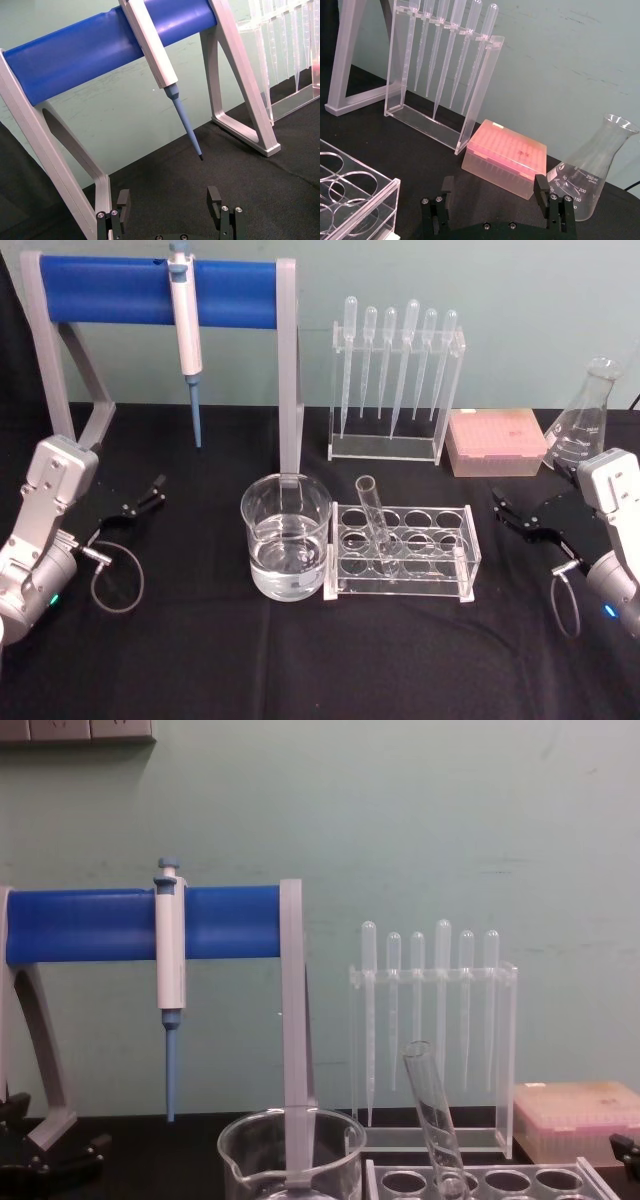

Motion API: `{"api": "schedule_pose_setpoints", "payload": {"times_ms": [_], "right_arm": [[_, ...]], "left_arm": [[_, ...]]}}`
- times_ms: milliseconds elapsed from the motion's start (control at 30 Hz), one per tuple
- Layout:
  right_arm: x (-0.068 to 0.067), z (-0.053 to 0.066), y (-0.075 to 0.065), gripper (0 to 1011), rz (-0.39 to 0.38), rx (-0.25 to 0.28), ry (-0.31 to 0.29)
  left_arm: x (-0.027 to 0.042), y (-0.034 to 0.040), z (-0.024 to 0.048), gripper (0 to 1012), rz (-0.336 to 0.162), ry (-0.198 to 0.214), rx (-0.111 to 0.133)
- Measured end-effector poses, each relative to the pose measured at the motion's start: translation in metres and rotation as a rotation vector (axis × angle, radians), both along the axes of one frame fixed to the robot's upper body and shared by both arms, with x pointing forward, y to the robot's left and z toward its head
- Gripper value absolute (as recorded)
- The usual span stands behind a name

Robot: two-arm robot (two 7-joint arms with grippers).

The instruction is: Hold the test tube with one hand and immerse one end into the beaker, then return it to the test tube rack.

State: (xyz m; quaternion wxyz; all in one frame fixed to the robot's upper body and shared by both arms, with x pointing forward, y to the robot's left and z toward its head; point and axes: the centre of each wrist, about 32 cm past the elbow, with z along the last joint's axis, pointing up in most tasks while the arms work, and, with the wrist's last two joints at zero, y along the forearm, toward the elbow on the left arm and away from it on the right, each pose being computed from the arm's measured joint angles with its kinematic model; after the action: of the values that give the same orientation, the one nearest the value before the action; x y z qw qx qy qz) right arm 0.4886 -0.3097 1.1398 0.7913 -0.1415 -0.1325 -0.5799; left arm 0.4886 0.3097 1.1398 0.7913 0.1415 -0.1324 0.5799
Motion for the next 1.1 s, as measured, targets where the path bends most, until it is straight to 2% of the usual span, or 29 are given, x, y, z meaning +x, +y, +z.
{"api": "schedule_pose_setpoints", "payload": {"times_ms": [133,200,367,567,600,800,900,1100], "right_arm": [[0.0,0.0,0.0,1003,0.0,0.0,-0.001],[-0.002,0.005,-0.001,1003,0.005,0.002,-0.013],[-0.007,0.021,-0.006,1003,0.029,0.007,-0.051],[-0.013,0.047,-0.013,1003,0.081,0.026,-0.08],[-0.013,0.047,-0.013,1003,0.081,0.026,-0.08],[-0.017,0.072,-0.021,1003,0.195,0.038,-0.047],[-0.019,0.088,-0.025,1003,0.301,0.049,0.0],[-0.015,0.107,-0.028,1003,0.439,0.072,0.081]], "left_arm": [[0.0,0.0,0.0,1000,0.0,0.0,0.0],[0.0,0.0,0.0,1000,0.0,0.0,0.0],[0.0,0.0,0.0,1000,0.0,0.0,0.0],[0.0,0.0,0.0,1000,0.0,0.0,0.0],[0.0,0.0,0.0,1000,0.0,0.0,0.0],[0.0,0.0,0.0,1000,0.0,0.0,0.0],[0.0,0.0,0.0,1000,0.0,0.0,0.0],[0.0,0.0,0.0,1000,0.0,0.0,0.0]]}}
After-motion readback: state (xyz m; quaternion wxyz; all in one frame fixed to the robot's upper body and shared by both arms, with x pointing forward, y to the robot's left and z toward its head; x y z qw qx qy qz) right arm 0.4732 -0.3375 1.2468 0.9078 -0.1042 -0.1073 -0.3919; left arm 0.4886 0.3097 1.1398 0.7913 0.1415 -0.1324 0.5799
